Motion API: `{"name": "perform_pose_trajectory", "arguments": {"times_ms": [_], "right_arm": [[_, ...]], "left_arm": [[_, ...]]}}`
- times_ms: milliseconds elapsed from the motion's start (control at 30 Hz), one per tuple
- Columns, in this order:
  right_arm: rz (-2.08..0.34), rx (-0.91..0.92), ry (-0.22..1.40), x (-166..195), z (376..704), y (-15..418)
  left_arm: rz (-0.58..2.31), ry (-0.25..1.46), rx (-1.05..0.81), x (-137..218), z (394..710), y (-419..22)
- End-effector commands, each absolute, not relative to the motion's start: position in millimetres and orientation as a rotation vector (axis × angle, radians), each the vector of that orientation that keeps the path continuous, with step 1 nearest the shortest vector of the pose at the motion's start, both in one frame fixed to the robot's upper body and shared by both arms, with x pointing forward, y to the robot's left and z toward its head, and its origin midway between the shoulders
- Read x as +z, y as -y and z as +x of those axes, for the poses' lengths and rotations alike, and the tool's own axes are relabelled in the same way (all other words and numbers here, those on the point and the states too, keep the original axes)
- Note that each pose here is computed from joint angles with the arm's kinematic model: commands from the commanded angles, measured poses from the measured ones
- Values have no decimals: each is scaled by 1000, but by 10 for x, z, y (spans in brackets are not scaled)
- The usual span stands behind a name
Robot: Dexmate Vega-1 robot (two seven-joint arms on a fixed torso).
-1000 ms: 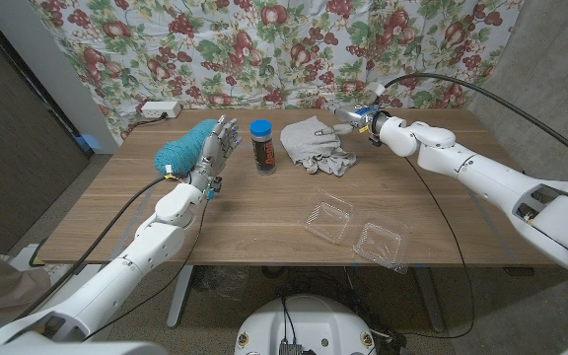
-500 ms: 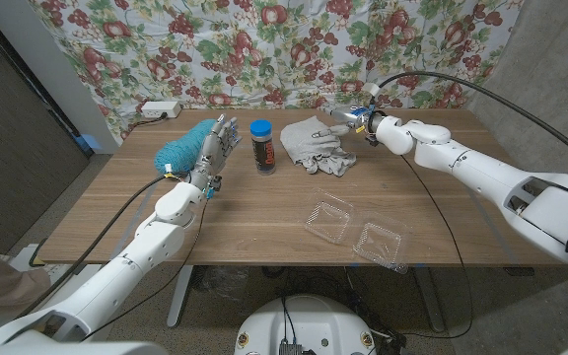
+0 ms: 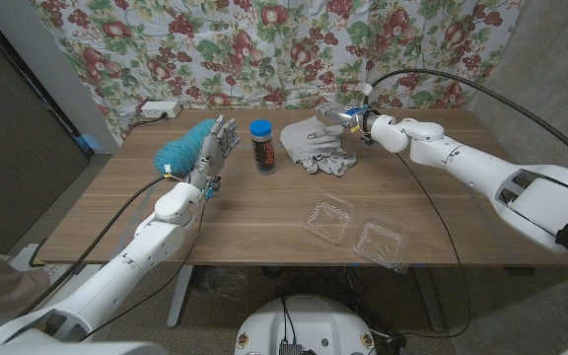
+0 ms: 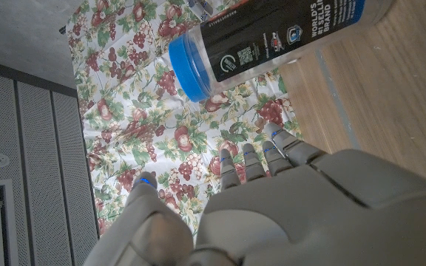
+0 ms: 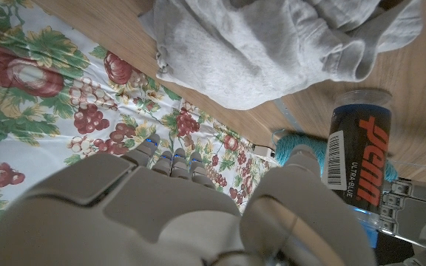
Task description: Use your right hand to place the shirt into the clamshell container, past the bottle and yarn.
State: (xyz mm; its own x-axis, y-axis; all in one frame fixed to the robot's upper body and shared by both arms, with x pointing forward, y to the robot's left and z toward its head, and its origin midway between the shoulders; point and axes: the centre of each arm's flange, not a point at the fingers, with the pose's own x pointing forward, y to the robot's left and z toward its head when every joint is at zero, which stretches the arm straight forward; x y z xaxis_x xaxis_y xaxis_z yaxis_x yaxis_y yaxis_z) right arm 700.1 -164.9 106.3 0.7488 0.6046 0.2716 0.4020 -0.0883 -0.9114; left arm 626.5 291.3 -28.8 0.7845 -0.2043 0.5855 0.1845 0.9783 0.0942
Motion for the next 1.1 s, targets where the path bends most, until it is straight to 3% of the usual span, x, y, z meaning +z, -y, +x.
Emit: {"name": "perform_pose_trajectory", "arguments": {"times_ms": [33,1100], "right_arm": [[-1712,227,811,1068,7083,1541],[-1736,267,759,1015,7312,1453]], "left_arm": [[34,624,-193,-313,6252,-3000],[17,618,-176,-397,6206,-3014]]}}
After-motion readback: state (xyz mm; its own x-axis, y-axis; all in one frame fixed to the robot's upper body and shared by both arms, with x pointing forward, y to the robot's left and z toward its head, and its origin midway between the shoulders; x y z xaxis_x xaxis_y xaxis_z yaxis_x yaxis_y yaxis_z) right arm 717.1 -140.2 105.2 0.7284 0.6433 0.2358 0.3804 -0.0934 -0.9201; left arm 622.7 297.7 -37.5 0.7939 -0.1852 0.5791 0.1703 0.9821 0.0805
